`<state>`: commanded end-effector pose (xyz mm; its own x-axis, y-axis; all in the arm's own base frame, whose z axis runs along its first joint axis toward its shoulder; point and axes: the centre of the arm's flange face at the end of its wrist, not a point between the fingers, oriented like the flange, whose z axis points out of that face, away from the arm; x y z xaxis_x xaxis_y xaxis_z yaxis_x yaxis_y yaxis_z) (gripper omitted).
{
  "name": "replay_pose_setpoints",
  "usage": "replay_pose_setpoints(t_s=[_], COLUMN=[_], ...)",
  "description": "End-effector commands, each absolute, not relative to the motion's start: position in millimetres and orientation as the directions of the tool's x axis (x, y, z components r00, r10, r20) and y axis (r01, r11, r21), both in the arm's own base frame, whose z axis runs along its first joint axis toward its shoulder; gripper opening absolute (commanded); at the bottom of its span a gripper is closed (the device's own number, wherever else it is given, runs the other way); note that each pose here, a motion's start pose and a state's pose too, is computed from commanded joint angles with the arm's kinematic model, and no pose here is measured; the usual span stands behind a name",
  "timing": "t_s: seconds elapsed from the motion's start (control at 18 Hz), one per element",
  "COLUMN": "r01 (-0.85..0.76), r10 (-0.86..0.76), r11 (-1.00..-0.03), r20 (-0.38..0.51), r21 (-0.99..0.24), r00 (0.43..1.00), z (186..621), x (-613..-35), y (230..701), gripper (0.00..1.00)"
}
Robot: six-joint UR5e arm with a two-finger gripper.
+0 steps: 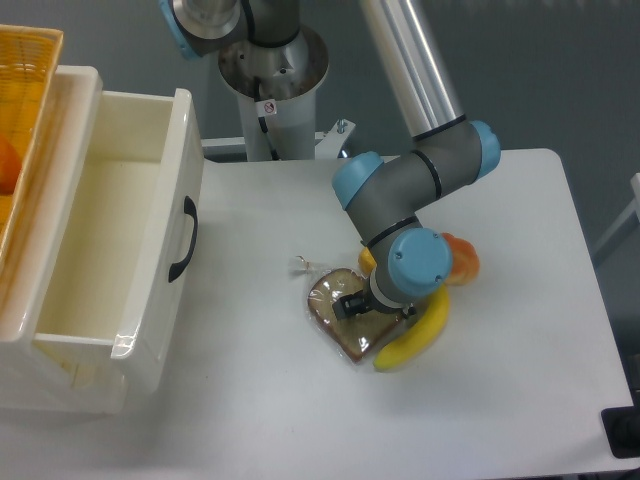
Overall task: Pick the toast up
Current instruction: 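Position the gripper fingers around the toast bag edge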
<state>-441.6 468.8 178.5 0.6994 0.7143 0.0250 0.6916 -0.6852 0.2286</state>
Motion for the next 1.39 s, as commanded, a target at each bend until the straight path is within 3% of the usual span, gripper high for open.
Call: replay_pose_setpoints(t_s=[1.39], r01=[0.704], r10=[0.729], r11=[-0.674], r20=[0.045], r21=[0.222], r00=[0.683], z=[181], x=[-435], y=[464], gripper=[1.0])
